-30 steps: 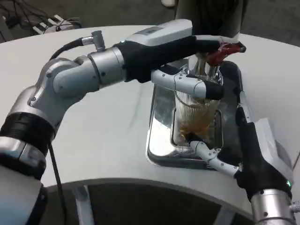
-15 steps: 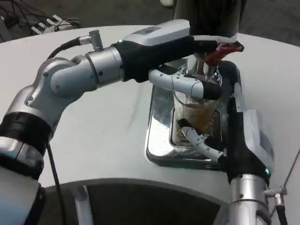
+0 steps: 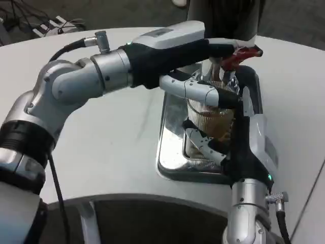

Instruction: Grasp the cup under the faucet to collect the drink, then remove the cup.

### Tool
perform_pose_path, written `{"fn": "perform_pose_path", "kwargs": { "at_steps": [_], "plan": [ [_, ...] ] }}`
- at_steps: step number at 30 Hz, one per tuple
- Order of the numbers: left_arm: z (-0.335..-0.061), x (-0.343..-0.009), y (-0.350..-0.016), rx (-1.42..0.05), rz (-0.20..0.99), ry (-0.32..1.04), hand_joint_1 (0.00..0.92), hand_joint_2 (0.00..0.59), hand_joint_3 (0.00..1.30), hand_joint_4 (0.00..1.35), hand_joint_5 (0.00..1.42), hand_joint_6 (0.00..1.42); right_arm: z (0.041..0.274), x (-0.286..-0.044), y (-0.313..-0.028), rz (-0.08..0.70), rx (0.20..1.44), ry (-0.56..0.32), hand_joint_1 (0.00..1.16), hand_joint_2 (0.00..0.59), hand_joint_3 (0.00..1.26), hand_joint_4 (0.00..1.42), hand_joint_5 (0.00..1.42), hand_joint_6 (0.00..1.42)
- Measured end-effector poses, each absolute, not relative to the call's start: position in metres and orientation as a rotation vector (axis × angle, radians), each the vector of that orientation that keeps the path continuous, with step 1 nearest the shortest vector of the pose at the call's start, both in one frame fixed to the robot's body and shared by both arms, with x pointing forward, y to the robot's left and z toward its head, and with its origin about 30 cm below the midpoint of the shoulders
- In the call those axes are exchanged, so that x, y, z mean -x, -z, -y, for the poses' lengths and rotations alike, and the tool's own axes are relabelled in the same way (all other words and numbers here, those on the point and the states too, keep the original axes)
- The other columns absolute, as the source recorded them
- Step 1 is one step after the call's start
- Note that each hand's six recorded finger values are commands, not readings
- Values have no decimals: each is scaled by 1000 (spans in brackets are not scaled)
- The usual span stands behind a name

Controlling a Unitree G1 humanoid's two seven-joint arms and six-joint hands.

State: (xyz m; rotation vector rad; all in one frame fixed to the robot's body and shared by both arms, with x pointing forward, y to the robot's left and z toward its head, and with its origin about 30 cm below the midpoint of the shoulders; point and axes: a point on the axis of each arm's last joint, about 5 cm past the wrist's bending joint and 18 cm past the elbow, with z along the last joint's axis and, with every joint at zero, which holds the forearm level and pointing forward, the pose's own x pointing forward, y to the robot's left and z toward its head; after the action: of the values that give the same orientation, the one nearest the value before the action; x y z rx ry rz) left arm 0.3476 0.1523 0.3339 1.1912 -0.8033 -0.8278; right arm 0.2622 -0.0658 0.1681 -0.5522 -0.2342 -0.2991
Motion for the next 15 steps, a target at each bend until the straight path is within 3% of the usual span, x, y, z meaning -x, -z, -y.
{"fn": "perform_pose_path", "kwargs": {
  "at_steps": [15],
  "plan": [
    [-155, -346, -338, -1219, 807, 822, 0, 0, 166, 91, 179, 176, 59, -278, -170, 229, 528, 333, 635, 215, 0, 57, 128, 219]
  ]
}}
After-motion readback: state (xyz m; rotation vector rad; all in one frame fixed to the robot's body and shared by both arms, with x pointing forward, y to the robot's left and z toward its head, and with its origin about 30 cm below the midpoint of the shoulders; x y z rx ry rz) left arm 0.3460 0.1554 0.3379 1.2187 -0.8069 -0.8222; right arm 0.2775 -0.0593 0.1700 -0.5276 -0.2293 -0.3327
